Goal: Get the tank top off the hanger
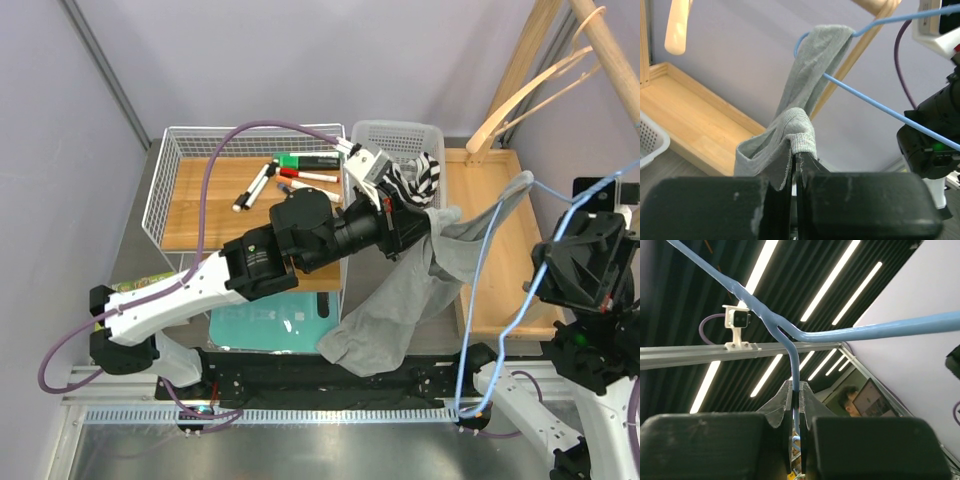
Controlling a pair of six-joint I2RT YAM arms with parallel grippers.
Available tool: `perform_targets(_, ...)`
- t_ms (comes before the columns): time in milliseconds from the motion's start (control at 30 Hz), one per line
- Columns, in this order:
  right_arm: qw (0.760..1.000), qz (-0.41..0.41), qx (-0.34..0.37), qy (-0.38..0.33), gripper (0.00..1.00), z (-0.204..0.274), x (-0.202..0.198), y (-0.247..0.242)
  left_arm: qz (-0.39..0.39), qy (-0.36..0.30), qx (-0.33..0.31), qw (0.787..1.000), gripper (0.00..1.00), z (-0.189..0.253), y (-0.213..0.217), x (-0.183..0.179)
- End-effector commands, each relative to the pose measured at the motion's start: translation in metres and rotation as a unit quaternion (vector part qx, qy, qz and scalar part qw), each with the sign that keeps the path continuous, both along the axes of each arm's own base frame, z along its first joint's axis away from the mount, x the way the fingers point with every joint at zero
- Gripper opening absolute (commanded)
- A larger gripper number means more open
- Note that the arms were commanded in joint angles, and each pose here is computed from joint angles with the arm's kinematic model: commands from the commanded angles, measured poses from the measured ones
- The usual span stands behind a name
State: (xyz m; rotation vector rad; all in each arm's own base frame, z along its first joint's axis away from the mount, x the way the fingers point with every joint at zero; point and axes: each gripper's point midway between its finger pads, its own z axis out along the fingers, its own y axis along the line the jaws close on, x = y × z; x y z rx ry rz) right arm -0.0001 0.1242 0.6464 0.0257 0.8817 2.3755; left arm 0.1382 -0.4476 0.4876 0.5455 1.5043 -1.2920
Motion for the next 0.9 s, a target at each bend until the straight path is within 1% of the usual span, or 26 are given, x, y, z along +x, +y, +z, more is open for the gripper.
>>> perform_targets(0, 0.997, 0.053, 0.061, -0.007, 0.01, 0.015, -0.034, -0.025, -0.025, -0.035, -0.093, 0.995, 0.0, 0.063, 0.018, -0.013)
perform_targets(67, 0.996, 0.06, 0.061, 0.001, 0.01, 0.014, -0.033, -0.025, -0.032, -0.048, -0.094, 0.994, 0.0, 0.071, 0.014, -0.014)
perform_targets(167, 0.995, 0.063, 0.073, 0.025, 0.01, 0.008, -0.026, -0.028, -0.038, -0.07, -0.08, 0.994, 0.0, 0.074, -0.003, -0.011)
perform_targets(200, 0.994, 0.071, 0.076, 0.042, 0.01, 0.003, -0.018, -0.026, -0.04, -0.079, -0.077, 0.993, 0.0, 0.075, -0.012, -0.009)
perform_targets(267, 0.992, 0.076, 0.083, 0.05, 0.01, -0.002, -0.012, -0.026, -0.04, -0.086, -0.079, 0.992, 0.0, 0.08, -0.019, -0.007)
perform_targets(300, 0.992, 0.077, 0.085, 0.052, 0.01, -0.002, -0.011, -0.026, -0.037, -0.087, -0.075, 0.993, 0.0, 0.079, -0.022, -0.005)
perform_targets(333, 0.992, 0.079, 0.083, 0.052, 0.01, -0.003, -0.01, -0.026, -0.032, -0.083, -0.056, 0.994, 0.0, 0.064, -0.035, 0.001)
perform_targets(367, 0.992, 0.081, 0.08, 0.051, 0.01, -0.003, -0.011, -0.025, -0.029, -0.085, -0.06, 0.994, 0.0, 0.073, -0.034, 0.002)
perform_targets(433, 0.993, 0.082, 0.077, 0.046, 0.01, 0.0, -0.013, -0.024, -0.03, -0.076, -0.034, 0.996, 0.0, 0.056, -0.046, 0.006)
perform_targets(600, 0.994, 0.091, 0.062, 0.027, 0.01, 0.006, -0.024, -0.022, -0.036, -0.06, -0.013, 0.997, 0.0, 0.043, -0.055, 0.007)
perform_targets(700, 0.994, 0.096, 0.056, 0.018, 0.01, 0.006, -0.028, -0.021, -0.05, -0.061, -0.015, 0.997, 0.0, 0.046, -0.056, 0.002)
perform_targets(867, 0.994, 0.1, 0.046, 0.001, 0.01, 0.008, -0.033, -0.018, -0.04, -0.058, -0.018, 0.997, 0.0, 0.049, -0.05, 0.004)
